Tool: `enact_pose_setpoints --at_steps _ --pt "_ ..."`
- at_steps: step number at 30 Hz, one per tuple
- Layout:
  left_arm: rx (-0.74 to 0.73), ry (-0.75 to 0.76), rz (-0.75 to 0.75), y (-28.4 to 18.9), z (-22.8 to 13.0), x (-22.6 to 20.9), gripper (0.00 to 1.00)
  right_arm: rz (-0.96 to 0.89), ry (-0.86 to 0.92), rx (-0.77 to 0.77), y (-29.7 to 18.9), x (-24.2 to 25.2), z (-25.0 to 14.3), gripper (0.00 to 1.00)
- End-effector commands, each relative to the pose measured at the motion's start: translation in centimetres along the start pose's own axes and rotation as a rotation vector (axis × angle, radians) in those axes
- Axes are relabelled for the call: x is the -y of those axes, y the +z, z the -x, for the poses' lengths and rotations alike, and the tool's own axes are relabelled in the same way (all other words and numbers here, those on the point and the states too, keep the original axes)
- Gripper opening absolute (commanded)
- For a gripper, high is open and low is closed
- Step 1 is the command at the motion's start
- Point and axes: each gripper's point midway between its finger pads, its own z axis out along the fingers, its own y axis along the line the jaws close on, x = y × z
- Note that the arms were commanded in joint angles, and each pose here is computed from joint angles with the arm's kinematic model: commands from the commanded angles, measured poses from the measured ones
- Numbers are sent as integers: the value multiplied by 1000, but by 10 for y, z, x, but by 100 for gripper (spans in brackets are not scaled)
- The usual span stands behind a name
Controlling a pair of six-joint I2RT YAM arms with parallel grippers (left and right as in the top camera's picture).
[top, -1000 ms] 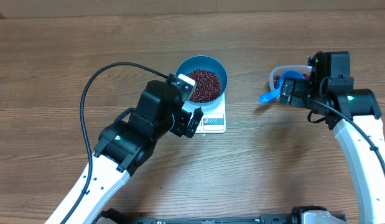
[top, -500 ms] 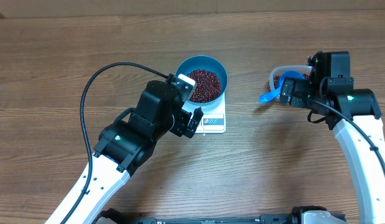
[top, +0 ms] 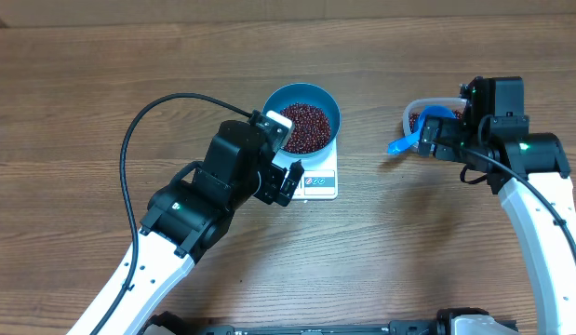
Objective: Scoop item into bowl and weigh 150g on scale
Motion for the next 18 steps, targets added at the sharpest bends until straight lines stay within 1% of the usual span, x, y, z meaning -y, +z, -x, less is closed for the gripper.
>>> enact_pose_setpoints --at_steps 1,7,18 --pt "21 -6 1 -4 10 -1 100 1 -7 50 -12 1 14 100" --pt "4 -5 2 1 6 -1 99 1 -7 50 -12 1 14 100" --pt "-89 -3 0 30 -11 0 100 1 -7 50 -12 1 14 100"
